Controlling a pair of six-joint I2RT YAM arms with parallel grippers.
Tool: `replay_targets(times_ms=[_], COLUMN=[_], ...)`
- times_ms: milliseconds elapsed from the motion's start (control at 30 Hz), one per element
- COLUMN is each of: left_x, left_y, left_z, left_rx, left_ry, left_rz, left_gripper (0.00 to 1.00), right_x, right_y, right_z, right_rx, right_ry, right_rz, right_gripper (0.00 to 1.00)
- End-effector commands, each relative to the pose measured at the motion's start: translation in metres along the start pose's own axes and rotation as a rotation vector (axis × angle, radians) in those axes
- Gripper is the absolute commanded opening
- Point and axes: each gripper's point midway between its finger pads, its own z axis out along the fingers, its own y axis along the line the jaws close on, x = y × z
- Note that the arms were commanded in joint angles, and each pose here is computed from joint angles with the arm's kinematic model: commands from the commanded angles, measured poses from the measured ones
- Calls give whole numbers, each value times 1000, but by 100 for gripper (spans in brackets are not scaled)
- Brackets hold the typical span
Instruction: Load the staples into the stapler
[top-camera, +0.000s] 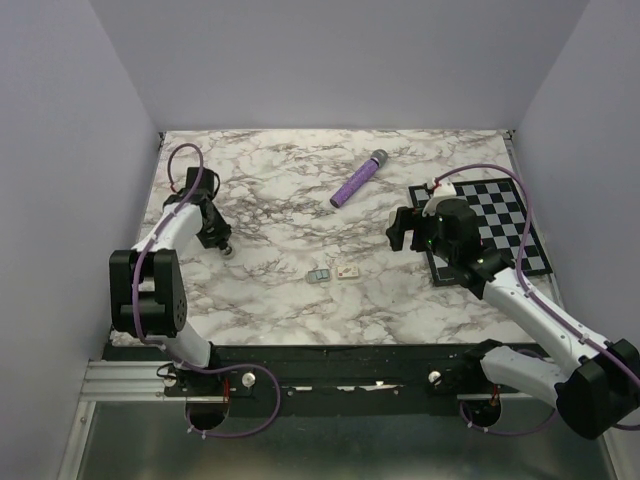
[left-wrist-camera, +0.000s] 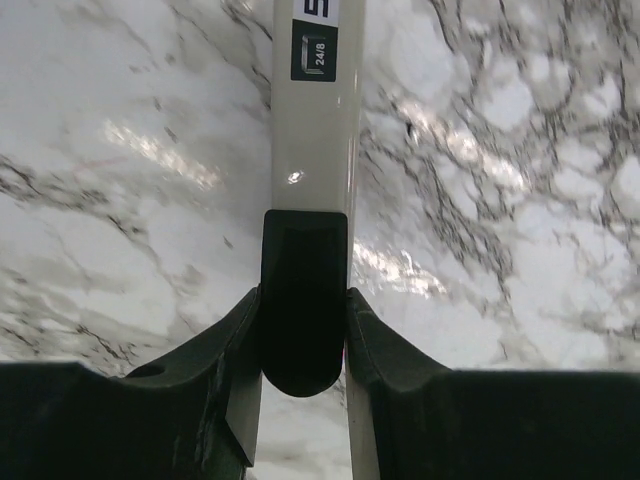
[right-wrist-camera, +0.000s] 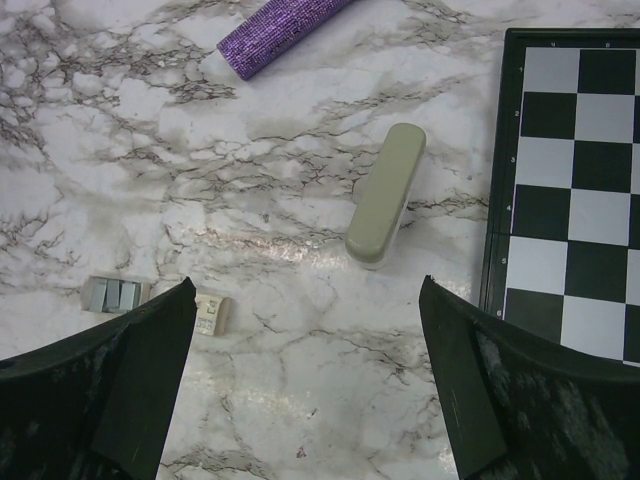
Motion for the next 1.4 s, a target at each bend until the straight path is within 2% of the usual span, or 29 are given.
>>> replay_targets(times_ms=[0, 200, 233, 400, 433, 533, 800, 900, 967, 1100, 1167, 1233, 1367], left_x=[36, 72, 74, 79, 79, 80, 74, 74, 75, 76, 71, 62, 34], left_y=[-36, -65, -67, -85, -88, -100, -141, -165, -184, -194, -192, -185, -163], left_z=[-21, -25, -24, -23, -24, -27, -36, -42, -49, -64, -77, -85, -103], left_rx=[138, 228, 231, 269, 276, 303, 410, 475, 550, 632, 665, 665, 600], left_ry=[35, 82, 85, 104, 107, 116, 135, 136, 136, 97, 47, -41, -263], left_rz=[-1, 0, -13, -6, -5, 1, -5, 27, 76, 196, 271, 422, 737], left_gripper=[25, 29, 35, 53, 60, 69, 72, 77, 79, 86, 93, 98, 99], right_x=[-2, -2, -1, 0, 0, 0, 3, 4, 4, 2, 0, -2, -3], right_y=[1, 1, 1, 1, 1, 1, 2, 2, 2, 6, 12, 19, 41], right_z=[3, 4, 4, 4, 4, 5, 7, 7, 7, 4, 2, -1, -8], right_rx=[-11, -11, -11, -12, -10, -13, -18, -14, -16, -47, -81, -127, -262], right_ry=[-9, -6, -5, -1, -2, 1, 13, 15, 14, 4, -6, -22, -40], right_rz=[-8, -9, -11, -11, -13, -13, -14, -14, -14, -25, -33, -49, -85], right_gripper=[100, 100, 100, 100, 100, 100, 100, 100, 100, 100, 100, 100, 100])
